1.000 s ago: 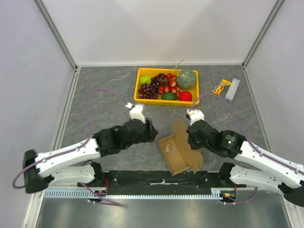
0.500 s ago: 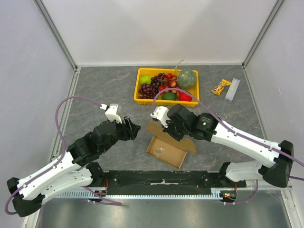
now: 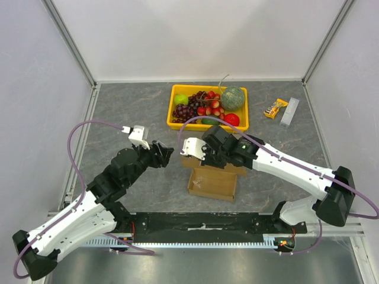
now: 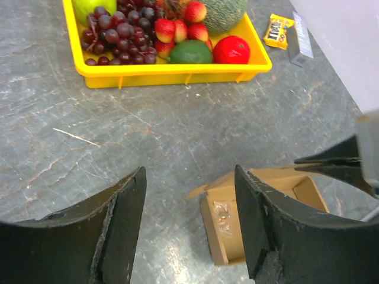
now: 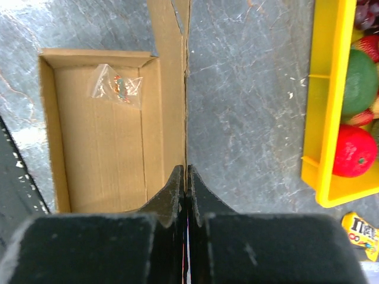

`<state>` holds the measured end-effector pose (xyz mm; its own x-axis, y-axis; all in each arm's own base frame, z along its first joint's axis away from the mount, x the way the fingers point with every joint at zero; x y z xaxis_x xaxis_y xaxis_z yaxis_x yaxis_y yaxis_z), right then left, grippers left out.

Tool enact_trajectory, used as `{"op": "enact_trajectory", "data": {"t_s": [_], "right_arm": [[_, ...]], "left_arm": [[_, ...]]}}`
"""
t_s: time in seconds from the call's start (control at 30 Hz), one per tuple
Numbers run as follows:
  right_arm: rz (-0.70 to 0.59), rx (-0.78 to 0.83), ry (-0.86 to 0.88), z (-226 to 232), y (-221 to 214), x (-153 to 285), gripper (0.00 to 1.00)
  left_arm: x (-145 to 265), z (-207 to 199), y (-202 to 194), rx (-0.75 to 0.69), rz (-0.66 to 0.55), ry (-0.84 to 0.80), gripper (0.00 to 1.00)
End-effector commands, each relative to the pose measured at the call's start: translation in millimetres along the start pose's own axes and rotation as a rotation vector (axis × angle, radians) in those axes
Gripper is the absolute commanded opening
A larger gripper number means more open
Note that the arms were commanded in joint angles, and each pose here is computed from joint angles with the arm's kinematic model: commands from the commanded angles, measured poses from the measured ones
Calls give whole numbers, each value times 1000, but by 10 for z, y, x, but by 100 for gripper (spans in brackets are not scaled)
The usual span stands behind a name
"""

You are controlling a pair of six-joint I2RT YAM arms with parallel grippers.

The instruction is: Fold the paper box

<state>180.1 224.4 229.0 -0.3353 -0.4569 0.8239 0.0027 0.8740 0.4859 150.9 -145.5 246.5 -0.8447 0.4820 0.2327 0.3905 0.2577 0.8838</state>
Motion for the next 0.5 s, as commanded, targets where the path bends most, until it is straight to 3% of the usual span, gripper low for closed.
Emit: {"op": "enact_trajectory", "data": {"t_s": [0.0,0.2,0.37,0.47], "right_arm": [[-71,81,-65,-184,79,110,0],[-194,95,-32,-180,81,237,0],[-236,66,44,-187,5,216,0],[-268,87,102,-127,-25,239,0]], "left_arm": [[-144,54,136,-25,-69,-31,68],[-207,178,127,-25,-97,-38,67],[-214,211,-102,-10,-88,-115,67],[-267,297,-261,10,-48,-77,67]]}}
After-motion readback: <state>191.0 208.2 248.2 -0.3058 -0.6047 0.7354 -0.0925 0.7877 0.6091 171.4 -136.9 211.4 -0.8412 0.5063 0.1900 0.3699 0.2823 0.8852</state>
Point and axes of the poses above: each gripper's point midway between its finger pads, its own x axis back along the fingers, its own z axis along the line the jaws close on, y = z × x, the point moved 8 cm from there along x, back along the fingers, and after that the axes turned 3 degrees about x, right-handed, at the moved point
